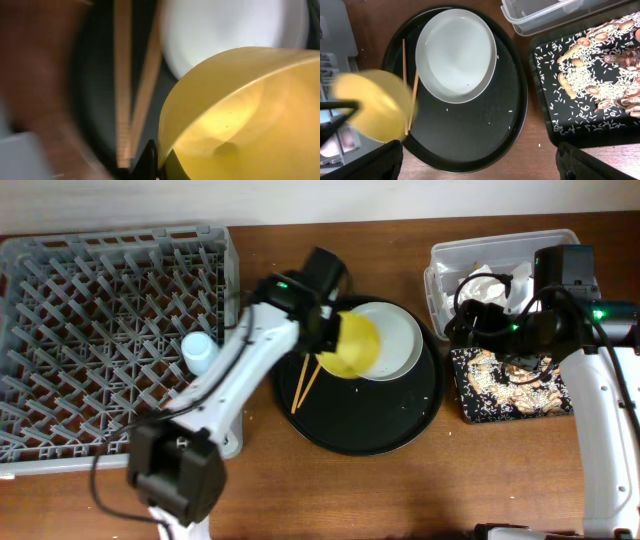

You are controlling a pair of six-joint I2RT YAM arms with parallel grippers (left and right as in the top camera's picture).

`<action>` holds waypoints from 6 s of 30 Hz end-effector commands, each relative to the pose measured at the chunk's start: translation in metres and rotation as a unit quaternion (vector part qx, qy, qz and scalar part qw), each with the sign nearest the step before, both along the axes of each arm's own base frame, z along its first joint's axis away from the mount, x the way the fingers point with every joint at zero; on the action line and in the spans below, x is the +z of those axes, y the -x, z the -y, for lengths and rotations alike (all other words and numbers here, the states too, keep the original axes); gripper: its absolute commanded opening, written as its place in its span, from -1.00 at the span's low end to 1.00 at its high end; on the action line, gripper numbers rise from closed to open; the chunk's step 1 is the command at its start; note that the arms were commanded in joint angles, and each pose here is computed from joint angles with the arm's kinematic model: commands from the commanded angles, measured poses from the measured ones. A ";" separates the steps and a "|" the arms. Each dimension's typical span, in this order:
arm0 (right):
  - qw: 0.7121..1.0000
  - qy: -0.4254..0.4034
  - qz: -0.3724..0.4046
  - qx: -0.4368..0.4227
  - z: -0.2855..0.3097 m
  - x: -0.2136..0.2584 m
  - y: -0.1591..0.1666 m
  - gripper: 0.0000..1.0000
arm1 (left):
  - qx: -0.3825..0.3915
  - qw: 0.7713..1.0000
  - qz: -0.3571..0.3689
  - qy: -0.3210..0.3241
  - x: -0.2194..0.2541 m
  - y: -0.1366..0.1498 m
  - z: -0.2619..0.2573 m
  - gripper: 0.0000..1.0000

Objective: Sort waste into correct bins and load items into the dishwasher rack
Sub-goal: 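Carry the yellow bowl over to the rack with the left gripper, then stand the yellow bowl in the rack's back row and release, then grasp the rim of the white plate with the left gripper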

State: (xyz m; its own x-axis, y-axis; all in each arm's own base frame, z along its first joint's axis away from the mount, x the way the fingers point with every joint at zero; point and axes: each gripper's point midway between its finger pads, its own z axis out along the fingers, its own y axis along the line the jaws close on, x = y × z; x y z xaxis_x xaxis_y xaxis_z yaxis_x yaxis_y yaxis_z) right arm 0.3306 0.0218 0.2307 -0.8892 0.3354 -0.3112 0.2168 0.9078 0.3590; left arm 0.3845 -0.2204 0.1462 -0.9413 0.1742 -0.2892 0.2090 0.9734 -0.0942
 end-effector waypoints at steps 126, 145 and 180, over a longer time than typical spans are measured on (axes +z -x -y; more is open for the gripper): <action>0.999 0.037 0.010 0.001 0.012 0.003 -0.002 0.97 | -0.019 0.989 0.085 -0.118 0.016 -0.107 -0.068 0.45; 0.999 0.038 0.011 0.001 0.012 0.003 -0.003 0.97 | -0.084 0.990 -0.072 0.085 -0.083 -0.054 0.079 0.26; 0.999 0.037 0.002 0.002 0.012 0.001 0.001 0.97 | 0.009 0.995 -0.094 -0.018 -0.132 -0.036 0.076 -0.84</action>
State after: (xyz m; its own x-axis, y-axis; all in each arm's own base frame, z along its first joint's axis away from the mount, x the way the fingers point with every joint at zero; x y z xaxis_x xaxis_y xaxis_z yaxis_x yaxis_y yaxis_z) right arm 0.3283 0.0133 0.2275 -0.8930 0.3150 -0.3215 0.2177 0.9274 0.3040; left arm 0.4261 -0.2894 0.0200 -0.9822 0.1526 -0.1099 0.1638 0.9813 -0.1012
